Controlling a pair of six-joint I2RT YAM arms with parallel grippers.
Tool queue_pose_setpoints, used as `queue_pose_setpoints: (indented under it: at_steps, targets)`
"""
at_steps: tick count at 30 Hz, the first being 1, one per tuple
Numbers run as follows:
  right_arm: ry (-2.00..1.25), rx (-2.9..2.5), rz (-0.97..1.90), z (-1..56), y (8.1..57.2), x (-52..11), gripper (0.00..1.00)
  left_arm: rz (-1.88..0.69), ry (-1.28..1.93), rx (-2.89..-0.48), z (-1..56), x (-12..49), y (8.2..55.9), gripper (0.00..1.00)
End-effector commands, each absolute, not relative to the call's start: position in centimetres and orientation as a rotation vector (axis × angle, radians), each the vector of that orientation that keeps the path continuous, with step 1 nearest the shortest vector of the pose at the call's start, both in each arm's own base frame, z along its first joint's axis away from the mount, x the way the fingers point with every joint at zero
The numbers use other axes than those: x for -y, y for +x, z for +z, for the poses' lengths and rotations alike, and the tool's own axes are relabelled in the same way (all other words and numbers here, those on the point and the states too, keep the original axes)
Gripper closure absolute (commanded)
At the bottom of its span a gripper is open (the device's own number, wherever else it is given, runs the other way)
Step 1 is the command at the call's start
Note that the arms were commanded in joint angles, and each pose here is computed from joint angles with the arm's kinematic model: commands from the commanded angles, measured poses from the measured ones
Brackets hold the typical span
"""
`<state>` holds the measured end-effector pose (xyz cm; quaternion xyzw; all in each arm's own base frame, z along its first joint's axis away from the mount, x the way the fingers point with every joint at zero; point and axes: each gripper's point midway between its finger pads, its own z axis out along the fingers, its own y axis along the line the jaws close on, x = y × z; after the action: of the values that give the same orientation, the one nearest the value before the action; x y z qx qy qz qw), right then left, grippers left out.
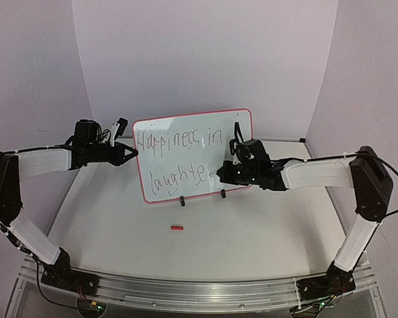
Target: Write a sentence on the whiteboard
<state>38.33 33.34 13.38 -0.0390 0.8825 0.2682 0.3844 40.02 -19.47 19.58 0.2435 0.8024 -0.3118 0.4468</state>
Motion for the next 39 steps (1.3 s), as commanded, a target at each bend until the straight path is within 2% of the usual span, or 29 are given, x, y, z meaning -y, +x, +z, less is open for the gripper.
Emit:
queue_pose_setpoints:
  at_steps: [1, 39]
  targets:
    - [-0.098, -2.172, 0.689, 16.0, 40.0, -34.0, 1.0, -0.692, 0.634, -1.945, 21.0, 19.1, 40.7, 1.0]
    - [-0.002, -2.15, 0.616, 16.3, 40.2, -31.3, 1.0, -0.69, 0.634, -1.945, 21.0, 19.0, 40.7, 1.0]
